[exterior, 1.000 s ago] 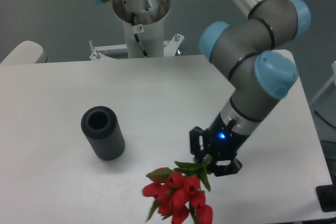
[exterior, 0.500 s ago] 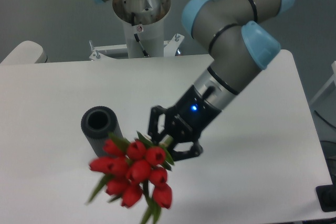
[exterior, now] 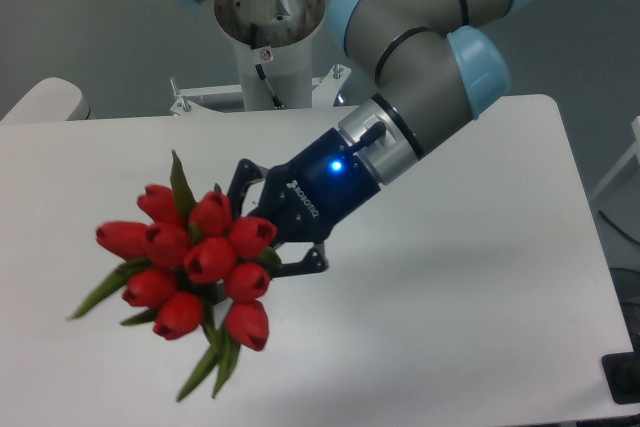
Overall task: Insert the flowers into the vase
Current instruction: 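Carry the tulips up and over to the black vase, then lower the tulip stems down into the black vase opening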
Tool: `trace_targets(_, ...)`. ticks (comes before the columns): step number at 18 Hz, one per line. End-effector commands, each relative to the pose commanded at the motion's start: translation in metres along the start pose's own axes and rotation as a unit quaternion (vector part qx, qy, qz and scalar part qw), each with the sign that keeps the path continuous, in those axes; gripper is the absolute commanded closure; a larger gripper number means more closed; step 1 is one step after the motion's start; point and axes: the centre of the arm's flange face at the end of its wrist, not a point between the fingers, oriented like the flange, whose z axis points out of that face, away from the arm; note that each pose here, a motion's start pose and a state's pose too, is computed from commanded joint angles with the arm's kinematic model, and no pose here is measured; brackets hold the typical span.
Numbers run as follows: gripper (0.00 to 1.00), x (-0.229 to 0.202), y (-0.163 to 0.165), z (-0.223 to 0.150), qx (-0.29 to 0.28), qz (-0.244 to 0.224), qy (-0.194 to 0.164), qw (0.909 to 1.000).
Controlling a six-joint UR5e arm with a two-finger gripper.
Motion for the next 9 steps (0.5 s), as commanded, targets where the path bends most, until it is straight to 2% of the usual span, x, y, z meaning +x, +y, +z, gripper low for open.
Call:
trace_targets(2, 1.0, 0.02, -0.003, 0.003, 0.016, 0.016, 0.006, 0.9997)
trace_targets(9, 1.0, 0.055, 0.039, 0.005, 0.027, 0.0, 0.014, 0.9995)
